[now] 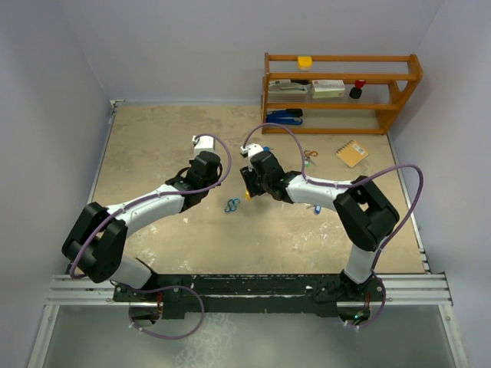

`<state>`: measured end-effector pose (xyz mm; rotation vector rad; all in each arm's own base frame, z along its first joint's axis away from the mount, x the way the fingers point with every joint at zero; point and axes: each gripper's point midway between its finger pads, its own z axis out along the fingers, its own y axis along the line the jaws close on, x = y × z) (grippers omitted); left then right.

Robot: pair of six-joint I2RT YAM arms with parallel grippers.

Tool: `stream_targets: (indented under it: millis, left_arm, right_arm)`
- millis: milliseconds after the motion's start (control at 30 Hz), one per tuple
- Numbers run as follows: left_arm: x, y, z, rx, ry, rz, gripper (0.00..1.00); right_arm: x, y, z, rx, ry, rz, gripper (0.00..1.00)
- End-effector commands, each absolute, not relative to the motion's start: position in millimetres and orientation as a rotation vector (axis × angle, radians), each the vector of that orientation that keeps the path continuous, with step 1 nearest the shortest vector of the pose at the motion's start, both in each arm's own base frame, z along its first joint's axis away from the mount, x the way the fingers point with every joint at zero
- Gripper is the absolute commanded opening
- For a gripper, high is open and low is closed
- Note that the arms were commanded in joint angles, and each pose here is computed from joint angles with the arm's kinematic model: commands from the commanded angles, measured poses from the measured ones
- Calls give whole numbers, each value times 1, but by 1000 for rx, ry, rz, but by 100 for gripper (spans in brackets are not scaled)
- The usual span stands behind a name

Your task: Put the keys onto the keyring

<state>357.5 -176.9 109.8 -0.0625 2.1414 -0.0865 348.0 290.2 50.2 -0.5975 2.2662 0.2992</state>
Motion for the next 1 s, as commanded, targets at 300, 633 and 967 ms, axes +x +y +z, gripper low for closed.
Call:
stream_targets:
  millis: [300,633,967]
  left_arm:
    - [361,-176,124,-87,2095,-95,0]
    - [361,-176,125,-86,2093,-95,0]
    - [361,-176,125,-85,2092,-91,0]
  right_arm:
    - [352,306,54,-702,2219,271,39]
    - [353,310,46,-728,2228,239,37]
    - [357,310,40,-736,2233,201,32]
